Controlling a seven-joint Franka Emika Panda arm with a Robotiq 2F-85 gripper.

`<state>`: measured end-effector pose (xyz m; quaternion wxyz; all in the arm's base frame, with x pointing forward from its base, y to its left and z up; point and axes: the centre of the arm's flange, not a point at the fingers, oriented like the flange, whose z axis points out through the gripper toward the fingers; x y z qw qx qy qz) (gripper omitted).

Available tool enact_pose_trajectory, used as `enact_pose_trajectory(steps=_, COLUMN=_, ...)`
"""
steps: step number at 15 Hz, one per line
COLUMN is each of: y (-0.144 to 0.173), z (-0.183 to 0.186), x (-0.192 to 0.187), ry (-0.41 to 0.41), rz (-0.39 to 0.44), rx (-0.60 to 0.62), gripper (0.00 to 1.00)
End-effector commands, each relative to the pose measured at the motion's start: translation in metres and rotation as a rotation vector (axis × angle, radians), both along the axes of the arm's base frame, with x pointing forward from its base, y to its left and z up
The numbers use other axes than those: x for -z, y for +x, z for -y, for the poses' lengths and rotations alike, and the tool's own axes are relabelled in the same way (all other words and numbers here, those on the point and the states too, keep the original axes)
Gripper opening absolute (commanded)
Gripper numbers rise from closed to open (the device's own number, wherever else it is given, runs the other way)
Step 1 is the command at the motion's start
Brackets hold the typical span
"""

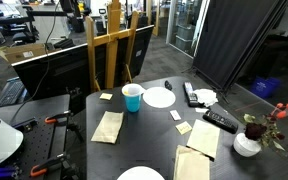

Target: Take the marker out of the cup and put it on the table

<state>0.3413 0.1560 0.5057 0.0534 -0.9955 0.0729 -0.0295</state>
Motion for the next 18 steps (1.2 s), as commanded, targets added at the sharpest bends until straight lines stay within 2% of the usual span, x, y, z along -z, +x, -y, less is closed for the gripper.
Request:
enact_pose_trajectory(steps=1, y=0.035, z=0.007, x=0.018, ry=-0.068, rz=0.034, rx=-0.012, gripper=1.0)
enact_pose_trajectory(steps=3, y=0.051, z=0.015, x=0.028, ry=-0.089, rz=0.048, rx=-0.032, gripper=1.0)
enact_pose_trajectory(steps=7, y=0.08, z=0.035, x=0.048, ry=-0.134, rz=0.009, rx=-0.079, gripper=1.0)
enact_pose_trajectory(steps=14, y=0.121, z=0.054, x=0.091, ry=-0.132, rz=-0.05, rx=-0.063, gripper=1.0)
enact_pose_trajectory(steps=18, y=0.138, z=0.057, x=0.12, ry=-0.128, rz=-0.038, rx=-0.065, gripper=1.0)
